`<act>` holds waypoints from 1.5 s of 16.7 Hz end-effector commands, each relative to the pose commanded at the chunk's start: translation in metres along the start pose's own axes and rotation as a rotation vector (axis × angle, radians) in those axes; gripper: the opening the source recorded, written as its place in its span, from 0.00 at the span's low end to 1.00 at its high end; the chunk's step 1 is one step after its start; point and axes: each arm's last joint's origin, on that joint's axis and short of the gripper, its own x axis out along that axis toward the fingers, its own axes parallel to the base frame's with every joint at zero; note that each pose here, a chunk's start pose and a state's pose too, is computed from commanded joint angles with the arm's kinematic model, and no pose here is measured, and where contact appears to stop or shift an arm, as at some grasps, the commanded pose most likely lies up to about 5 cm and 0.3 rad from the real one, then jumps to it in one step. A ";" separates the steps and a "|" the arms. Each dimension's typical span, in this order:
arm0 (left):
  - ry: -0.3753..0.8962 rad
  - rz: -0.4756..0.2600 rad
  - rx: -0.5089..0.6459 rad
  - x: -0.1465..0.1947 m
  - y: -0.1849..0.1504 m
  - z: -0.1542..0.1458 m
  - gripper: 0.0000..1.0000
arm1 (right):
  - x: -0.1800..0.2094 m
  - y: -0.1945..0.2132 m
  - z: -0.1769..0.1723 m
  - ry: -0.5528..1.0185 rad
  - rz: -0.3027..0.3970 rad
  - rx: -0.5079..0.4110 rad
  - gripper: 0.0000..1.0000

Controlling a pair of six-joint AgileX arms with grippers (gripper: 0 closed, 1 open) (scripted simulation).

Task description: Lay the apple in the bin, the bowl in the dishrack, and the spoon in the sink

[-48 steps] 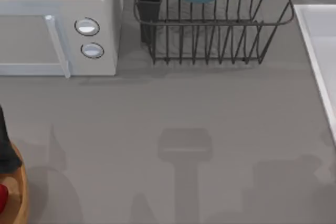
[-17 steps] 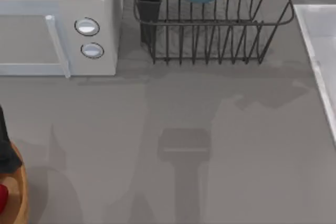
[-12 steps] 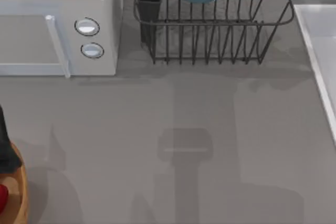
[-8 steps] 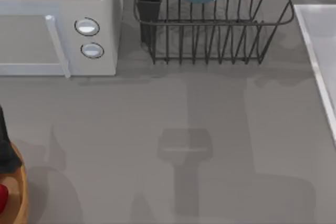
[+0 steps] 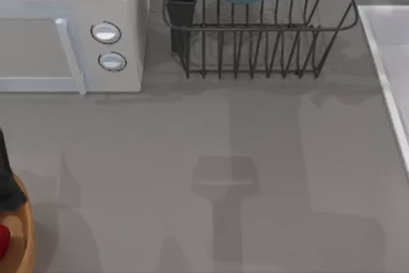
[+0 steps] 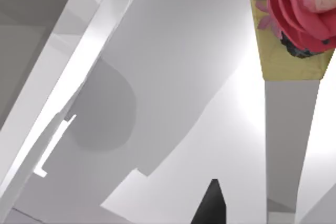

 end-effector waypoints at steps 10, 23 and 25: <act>0.000 0.000 0.000 0.000 0.000 0.000 1.00 | 0.042 -0.002 -0.003 0.009 0.006 0.004 0.00; 0.000 0.000 0.000 0.000 0.000 0.000 1.00 | 0.043 -0.002 -0.003 0.006 0.003 0.004 0.60; 0.000 0.000 0.000 0.000 0.000 0.000 1.00 | 0.043 -0.002 -0.003 0.006 0.003 0.004 0.75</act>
